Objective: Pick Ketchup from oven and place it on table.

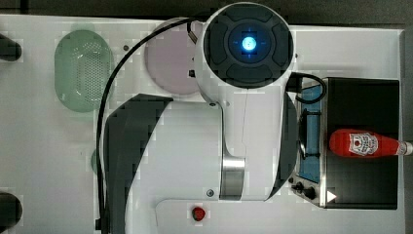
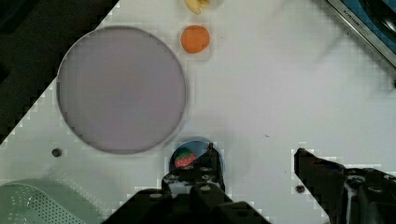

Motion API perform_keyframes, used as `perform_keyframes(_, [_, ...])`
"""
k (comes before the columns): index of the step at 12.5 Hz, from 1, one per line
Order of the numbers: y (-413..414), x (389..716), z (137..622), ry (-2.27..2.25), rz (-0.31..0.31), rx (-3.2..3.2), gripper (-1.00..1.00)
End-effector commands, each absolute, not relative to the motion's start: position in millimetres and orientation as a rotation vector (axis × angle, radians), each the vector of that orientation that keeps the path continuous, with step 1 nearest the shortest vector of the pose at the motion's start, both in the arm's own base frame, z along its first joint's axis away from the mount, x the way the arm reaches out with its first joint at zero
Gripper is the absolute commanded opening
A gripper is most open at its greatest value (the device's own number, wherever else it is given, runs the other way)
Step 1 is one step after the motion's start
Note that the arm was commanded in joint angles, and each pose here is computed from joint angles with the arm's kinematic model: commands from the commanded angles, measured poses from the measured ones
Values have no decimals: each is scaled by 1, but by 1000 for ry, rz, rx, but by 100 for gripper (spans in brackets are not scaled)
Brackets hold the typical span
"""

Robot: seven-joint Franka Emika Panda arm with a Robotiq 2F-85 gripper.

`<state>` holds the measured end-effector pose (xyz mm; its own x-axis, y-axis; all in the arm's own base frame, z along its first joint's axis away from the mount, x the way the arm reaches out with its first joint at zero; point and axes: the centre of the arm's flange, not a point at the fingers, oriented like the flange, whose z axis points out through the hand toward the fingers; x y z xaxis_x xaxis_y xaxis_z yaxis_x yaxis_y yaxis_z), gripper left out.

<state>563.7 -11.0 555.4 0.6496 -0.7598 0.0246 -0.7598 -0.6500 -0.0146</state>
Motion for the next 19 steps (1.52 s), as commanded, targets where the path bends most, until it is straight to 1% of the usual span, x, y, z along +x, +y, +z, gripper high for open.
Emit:
perform_keyframes(1, [-14,393,625,1272,6,-2864,58])
perform_keyframes(2, [-17,393,624,1278,10,-2859,84])
perform_keyframes(3, [-21,394,623,1287,10,-2852,100])
perform_keyframes(4, [-32,398,618,1315,15,-2830,100])
perform_keyframes(7, [-76,408,596,1426,102,-2760,100])
perform_keyframes(8, [-93,411,590,1469,116,-2727,100])
perform_keyframes(9, [-112,414,583,1513,107,-2691,100])
perform_keyframes(10, [-131,419,579,1551,70,-2652,100])
perform_keyframes(11, [-152,424,575,1586,4,-2618,100])
perform_keyframes(12, [-189,432,564,1662,-92,-2581,100])
perform_keyframes(14, [-220,437,544,1738,-109,-2548,100])
perform_keyframes(15, [-242,440,531,1790,-133,-2514,100])
perform_keyframes(17, [-274,446,512,1859,-212,-2470,100])
perform_keyframes(18, [-288,449,500,1894,-238,-2453,100])
perform_keyframes(19, [-298,450,489,1921,-245,-2445,100])
